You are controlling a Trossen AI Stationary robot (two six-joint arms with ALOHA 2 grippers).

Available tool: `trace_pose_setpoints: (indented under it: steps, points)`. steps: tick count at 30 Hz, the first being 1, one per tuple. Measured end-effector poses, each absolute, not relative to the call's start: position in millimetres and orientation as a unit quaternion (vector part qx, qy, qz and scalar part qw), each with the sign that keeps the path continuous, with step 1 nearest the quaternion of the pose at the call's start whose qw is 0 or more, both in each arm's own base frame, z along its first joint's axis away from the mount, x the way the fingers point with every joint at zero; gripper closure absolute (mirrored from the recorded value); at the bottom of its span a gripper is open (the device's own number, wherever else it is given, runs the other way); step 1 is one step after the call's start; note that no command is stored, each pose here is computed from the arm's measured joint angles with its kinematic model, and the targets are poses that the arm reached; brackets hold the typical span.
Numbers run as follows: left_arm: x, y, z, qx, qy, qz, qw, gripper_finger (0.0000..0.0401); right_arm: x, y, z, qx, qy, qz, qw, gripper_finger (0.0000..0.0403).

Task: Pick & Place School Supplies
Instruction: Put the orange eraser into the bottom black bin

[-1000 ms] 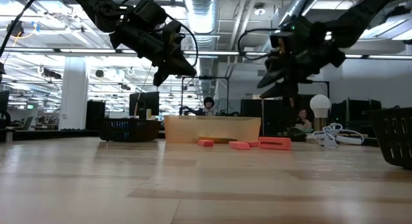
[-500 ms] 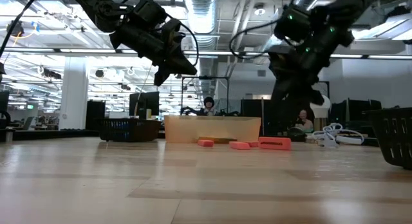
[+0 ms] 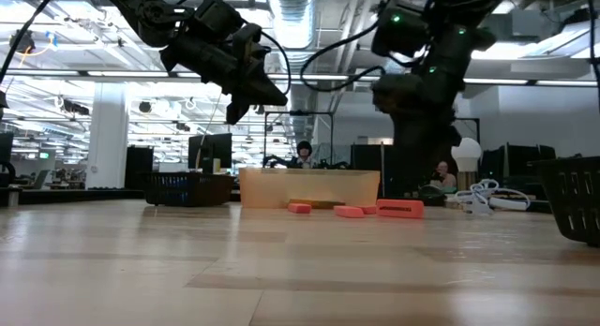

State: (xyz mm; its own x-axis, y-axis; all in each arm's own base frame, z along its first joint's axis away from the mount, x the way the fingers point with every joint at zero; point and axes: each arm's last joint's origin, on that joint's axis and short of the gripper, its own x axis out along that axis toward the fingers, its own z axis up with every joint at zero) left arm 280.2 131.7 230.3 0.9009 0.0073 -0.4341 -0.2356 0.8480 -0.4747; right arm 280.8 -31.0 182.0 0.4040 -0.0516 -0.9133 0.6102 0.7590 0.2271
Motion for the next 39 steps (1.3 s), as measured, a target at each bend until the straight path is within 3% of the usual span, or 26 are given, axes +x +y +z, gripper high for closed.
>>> trace_pose_setpoints:
  steps: [11,39]
  points:
    - [280,130,231,-0.273,0.214,0.038,0.937,0.0399,310,-29,170,0.271,0.522,-0.201,0.784,0.0218]
    - [280,130,231,-0.265,0.215,0.033,0.939,0.0399,311,-39,154,0.272,0.549,-0.199,0.765,0.0229]
